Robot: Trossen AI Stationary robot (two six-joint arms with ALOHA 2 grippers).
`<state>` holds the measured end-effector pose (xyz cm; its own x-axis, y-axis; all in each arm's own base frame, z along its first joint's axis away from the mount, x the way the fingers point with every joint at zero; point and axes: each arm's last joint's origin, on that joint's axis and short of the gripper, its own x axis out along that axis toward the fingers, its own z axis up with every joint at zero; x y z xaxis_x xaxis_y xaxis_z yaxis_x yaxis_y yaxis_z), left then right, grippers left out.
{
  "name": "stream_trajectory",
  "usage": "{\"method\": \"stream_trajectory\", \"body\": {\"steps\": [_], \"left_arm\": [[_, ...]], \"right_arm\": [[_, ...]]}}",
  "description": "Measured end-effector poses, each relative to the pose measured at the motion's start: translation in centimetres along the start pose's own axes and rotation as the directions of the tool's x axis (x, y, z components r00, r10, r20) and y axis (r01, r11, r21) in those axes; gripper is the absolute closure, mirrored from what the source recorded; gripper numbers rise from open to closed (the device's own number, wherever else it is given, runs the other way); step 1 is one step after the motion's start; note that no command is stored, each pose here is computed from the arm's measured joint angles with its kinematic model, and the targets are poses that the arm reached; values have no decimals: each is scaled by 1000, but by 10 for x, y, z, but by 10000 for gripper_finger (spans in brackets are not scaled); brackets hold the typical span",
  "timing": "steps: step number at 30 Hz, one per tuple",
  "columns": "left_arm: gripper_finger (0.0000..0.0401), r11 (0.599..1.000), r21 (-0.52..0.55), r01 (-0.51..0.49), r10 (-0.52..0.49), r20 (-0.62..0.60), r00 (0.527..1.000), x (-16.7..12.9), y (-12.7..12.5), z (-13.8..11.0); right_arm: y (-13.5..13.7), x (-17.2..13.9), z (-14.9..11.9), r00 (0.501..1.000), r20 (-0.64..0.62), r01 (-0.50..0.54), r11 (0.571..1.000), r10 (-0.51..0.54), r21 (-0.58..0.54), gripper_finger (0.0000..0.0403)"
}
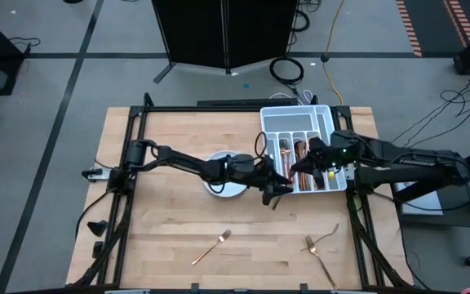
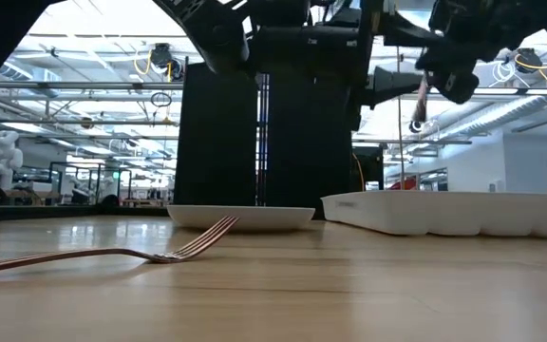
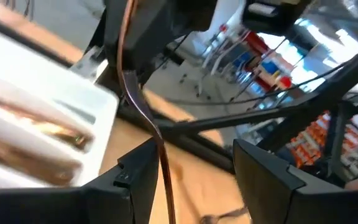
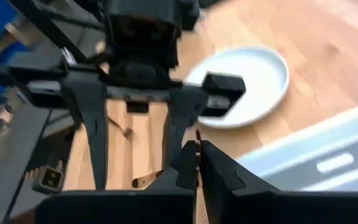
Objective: Sort silverware
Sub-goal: Put the fork in the silverware tray
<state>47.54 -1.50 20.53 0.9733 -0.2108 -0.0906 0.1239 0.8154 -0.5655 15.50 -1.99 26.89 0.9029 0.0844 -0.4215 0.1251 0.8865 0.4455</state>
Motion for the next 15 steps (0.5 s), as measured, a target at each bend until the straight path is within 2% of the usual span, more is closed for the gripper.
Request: {"method": "stream_trajectory", "body": {"steps": [4,7,11,15], "left_arm": [[207,999,-14,-48,47,-68,997,2,2,-2],[231,997,-19,-69,67,-91,994,2,3,-3],[290,997,-18,-71,70,-88,994,2,5,-2],[382,997,14,-75,76,-87,993,1,6,-1]], "right_arm": [[-2,4,-2,999,-33,11,1000,-11,6,403],[-2,5,-2,999,-43,15,1000,-15,3,403],[-2,5,-1,1000,-28,9,1000,-9,-4,403],[-2,5,-1,999,-30,13,1000,-13,10,398]]}}
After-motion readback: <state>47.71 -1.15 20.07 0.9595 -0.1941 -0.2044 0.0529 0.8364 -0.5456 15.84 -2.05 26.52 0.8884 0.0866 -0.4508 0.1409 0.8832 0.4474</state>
